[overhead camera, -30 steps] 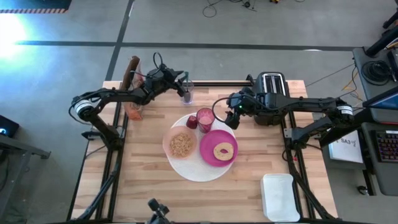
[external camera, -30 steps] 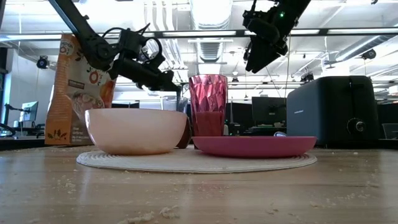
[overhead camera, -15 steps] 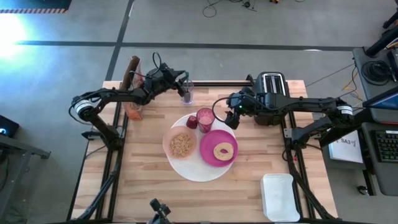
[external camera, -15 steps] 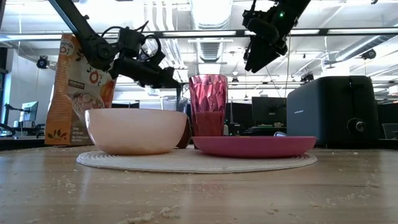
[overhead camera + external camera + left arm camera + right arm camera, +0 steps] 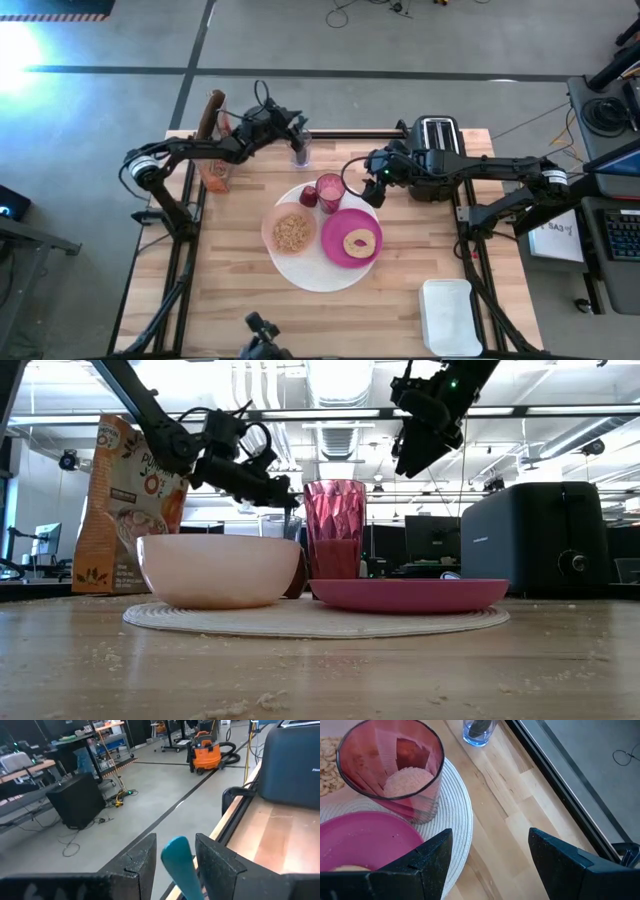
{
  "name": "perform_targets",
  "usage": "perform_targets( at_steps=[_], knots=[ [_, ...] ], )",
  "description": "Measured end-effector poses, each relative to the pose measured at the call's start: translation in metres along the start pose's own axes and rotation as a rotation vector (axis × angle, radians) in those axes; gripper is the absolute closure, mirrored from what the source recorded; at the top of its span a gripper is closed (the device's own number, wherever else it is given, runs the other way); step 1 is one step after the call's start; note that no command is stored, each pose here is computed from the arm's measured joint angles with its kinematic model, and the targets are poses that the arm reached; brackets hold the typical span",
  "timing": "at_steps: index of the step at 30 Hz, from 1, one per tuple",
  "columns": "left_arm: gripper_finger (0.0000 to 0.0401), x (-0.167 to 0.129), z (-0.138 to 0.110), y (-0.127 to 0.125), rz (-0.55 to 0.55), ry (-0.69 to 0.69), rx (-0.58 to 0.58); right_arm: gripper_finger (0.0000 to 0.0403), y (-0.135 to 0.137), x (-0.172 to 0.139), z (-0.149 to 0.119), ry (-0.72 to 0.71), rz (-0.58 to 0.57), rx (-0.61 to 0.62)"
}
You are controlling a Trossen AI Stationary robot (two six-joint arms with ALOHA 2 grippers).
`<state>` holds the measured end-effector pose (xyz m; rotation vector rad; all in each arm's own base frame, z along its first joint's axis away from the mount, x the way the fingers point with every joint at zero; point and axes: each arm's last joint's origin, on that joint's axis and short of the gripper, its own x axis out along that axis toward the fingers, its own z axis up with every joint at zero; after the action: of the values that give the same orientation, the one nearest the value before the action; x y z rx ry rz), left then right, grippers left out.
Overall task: Arrange a breakfast setting
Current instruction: Put the blue spoon beside the orange bowl
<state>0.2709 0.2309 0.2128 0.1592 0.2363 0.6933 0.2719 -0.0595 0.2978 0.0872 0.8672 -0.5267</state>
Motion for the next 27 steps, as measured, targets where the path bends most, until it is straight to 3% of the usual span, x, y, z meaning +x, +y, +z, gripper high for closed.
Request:
perform_targets(
  at_steps=[10,21,27],
  knots=[
    [0.029,-0.0014,-0.0034,0.0005,-0.036,0.016,0.0,0.0154,0.0,0.0001,0.0,-0.001,0.0,-0.027],
    [0.039,-0.0018,-0.004,0.0001,-0.048,0.024,-0.003,0.0154,0.0,0.0001,0.0,-0.001,0.0,-0.027],
    [0.0398,-0.0023,-0.0036,0.0001,-0.053,0.024,-0.002,0.0154,0.0,0.0001,0.0,-0.001,0.0,-0.027]
  ],
)
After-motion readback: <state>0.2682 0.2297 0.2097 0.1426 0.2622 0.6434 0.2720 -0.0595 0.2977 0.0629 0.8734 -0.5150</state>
